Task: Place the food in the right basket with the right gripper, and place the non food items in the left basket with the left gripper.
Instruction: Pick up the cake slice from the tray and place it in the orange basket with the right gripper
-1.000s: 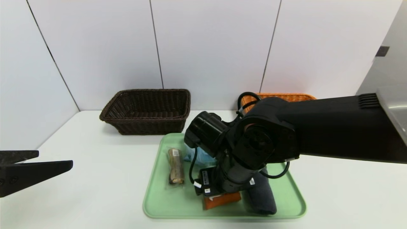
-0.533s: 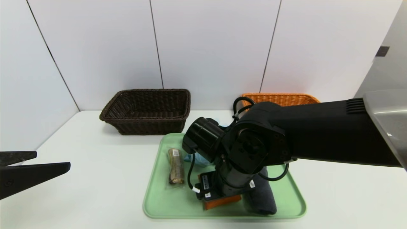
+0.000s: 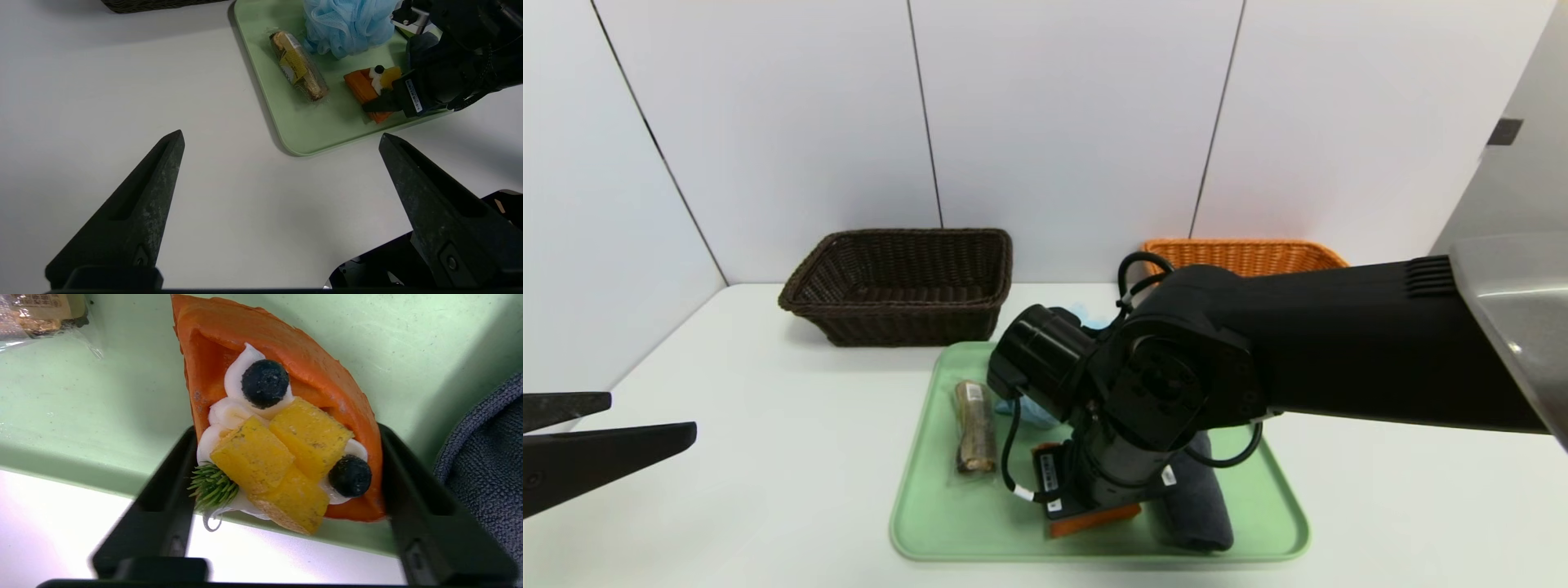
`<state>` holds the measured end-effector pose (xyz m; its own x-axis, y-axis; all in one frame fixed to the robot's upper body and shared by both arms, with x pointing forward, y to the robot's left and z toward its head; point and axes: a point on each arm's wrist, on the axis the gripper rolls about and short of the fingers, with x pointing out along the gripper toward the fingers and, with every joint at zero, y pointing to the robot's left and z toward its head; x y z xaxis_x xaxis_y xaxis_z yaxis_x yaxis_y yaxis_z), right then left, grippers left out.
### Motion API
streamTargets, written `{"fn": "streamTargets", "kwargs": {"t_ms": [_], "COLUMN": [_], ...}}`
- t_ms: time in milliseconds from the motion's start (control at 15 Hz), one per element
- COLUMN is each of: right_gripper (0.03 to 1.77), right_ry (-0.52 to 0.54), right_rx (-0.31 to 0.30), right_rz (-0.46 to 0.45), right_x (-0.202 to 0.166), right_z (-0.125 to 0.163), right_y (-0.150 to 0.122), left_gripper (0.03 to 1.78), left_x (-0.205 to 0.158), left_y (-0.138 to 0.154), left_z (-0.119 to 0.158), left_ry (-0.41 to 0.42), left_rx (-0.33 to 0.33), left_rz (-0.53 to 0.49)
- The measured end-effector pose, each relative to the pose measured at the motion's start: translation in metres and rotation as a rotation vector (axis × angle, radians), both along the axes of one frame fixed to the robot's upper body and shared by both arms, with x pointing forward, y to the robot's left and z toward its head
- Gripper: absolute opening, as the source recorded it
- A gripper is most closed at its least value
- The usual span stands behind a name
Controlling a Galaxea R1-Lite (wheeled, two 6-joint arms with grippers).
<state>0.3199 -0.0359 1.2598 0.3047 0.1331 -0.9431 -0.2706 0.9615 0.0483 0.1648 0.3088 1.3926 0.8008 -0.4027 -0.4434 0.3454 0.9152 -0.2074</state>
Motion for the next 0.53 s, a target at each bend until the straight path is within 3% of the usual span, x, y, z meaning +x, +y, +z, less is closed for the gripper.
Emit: {"fn": "streamTargets", "kwargs": {"t_ms": [200, 533], "right_gripper": [1.03, 0.96], "right_ry": [-0.001, -0.026], "right_rx": [0.002, 0.057], "right_rz": [-0.001, -0.012], "right_x": [0.0, -0.002], "right_z": [0.0, 0.019], "right_y": [0.0, -0.004], "left_gripper": [1.69, 1.69], "left_x": [0.0, -0.003], "left_y": [0.0, 0.001], "left_z": [0.0, -0.002], "left_ry": [-0.001, 0.012], "left_rx": [-0.001, 0.003], "left_rz": [-0.001, -0.001]}}
